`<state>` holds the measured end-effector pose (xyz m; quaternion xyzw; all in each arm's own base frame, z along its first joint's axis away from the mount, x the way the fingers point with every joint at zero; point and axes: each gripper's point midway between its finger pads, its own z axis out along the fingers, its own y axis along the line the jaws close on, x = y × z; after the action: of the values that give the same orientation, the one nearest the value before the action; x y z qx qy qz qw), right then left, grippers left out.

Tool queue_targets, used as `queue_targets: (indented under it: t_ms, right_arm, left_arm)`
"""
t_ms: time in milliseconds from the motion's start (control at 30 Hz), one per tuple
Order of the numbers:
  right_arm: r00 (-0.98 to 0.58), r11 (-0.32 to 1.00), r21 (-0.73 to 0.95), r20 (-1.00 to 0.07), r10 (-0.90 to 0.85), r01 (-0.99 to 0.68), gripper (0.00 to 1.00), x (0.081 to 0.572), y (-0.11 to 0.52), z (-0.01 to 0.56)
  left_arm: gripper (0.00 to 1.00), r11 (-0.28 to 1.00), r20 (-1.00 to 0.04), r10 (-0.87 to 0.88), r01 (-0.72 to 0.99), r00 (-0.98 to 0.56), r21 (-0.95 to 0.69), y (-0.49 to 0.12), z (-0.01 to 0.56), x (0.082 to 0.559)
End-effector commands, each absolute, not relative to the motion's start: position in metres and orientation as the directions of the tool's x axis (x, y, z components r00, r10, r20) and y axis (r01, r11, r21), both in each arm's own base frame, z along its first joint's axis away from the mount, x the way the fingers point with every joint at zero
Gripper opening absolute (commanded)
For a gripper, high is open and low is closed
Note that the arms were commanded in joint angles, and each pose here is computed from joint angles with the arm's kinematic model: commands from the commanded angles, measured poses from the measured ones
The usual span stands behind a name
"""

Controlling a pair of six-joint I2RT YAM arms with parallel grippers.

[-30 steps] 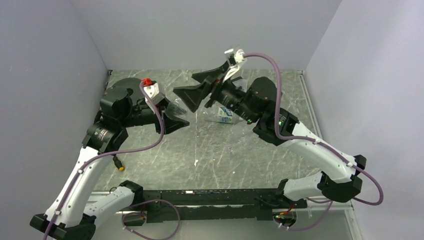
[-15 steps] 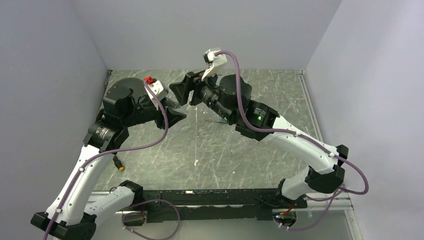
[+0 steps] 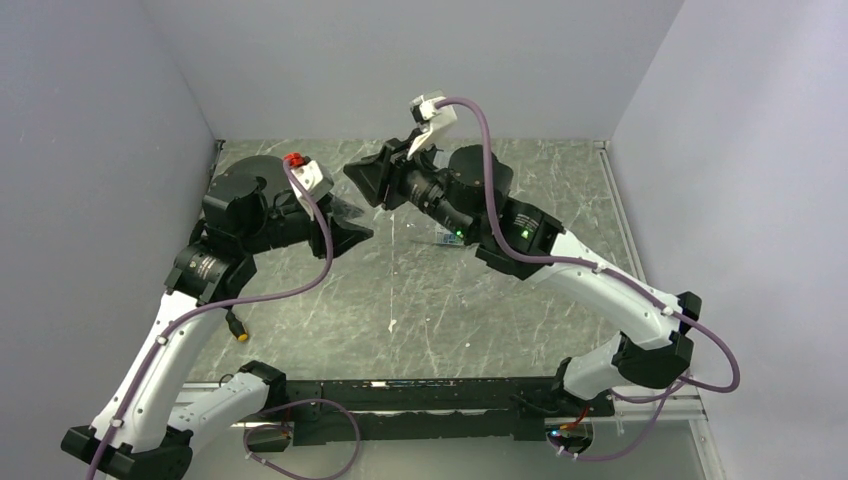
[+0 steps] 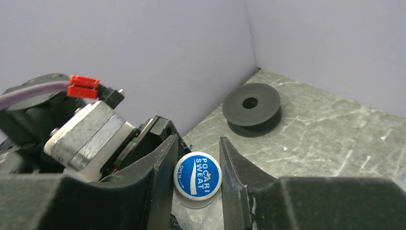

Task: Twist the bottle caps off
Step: Unscrew the bottle cap from the plastic bottle.

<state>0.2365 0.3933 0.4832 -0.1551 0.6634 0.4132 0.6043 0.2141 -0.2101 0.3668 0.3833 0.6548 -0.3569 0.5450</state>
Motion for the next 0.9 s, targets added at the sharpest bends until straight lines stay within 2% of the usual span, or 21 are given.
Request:
queue_targets:
  t_ms: [0,100,233,333,400,433,467,500,533,567,600,733,867]
  right_arm:
    - [-0.135,0.349,0.259,-0.930,0.343,-0.901,0.08,0.196,0.386,0.538]
    - [-0.125,0.161,0.185,-0.938,0.324,-0.969,0.07,0.171,0.382,0.546]
    - [-0.099,-0.022,0.097,-0.953,0.287,-0.995,0.04,0.142,0.378,0.543]
    - [-0.082,-0.024,0.079,-0.959,0.270,-0.997,0.04,0.141,0.377,0.540]
    - [-0.093,0.023,0.102,-0.963,0.253,-0.995,0.09,0.150,0.377,0.533]
    - [-0.093,0.048,0.108,-0.963,0.251,-0.993,0.14,0.155,0.377,0.532]
    - [-0.097,0.080,0.120,-0.964,0.248,-0.990,0.30,0.160,0.376,0.530]
    - [-0.105,0.125,0.139,-0.963,0.248,-0.982,0.55,0.169,0.376,0.530]
    - [-0.114,0.180,0.163,-0.961,0.253,-0.970,0.72,0.179,0.374,0.530]
    - [-0.124,0.245,0.193,-0.955,0.270,-0.950,0.87,0.189,0.369,0.532]
    - [-0.149,0.294,0.237,-0.945,0.293,-0.926,0.98,0.198,0.365,0.534]
    - [-0.209,0.382,0.365,-0.896,0.393,-0.849,1.00,0.212,0.349,0.553]
    - [-0.221,0.513,0.394,-0.904,0.366,-0.763,1.00,0.222,0.350,0.544]
  left_arm:
    - [0.31,0.209,-0.996,0.038,0.976,-0.077,-0.068,-0.227,0.400,0.168]
    - [0.31,0.044,-0.993,0.007,0.992,-0.115,-0.114,-0.232,0.410,0.136]
    - [0.31,-0.047,-0.991,-0.009,0.990,-0.136,-0.136,-0.232,0.419,0.120]
    - [0.31,-0.079,-0.988,-0.005,0.985,-0.153,-0.152,-0.232,0.421,0.115]
    - [0.30,-0.063,-0.988,-0.008,0.987,-0.152,-0.151,-0.233,0.420,0.117]
    - [0.30,-0.050,-0.989,-0.009,0.988,-0.147,-0.146,-0.232,0.419,0.119]
    - [0.30,-0.032,-0.990,-0.010,0.990,-0.138,-0.137,-0.232,0.418,0.122]
    - [0.30,-0.006,-0.992,-0.009,0.992,-0.130,-0.130,-0.232,0.417,0.126]
    - [0.30,0.023,-0.994,-0.006,0.994,-0.109,-0.109,-0.232,0.415,0.131]
    - [0.31,0.058,-0.995,-0.003,0.994,-0.097,-0.097,-0.231,0.414,0.137]
    - [0.32,0.090,-0.996,0.003,0.992,-0.090,-0.090,-0.230,0.411,0.142]
    - [0.35,0.205,-0.999,0.020,0.978,-0.045,-0.040,-0.225,0.403,0.162]
    - [0.37,0.321,-0.999,0.036,0.947,0.000,0.012,-0.219,0.396,0.183]
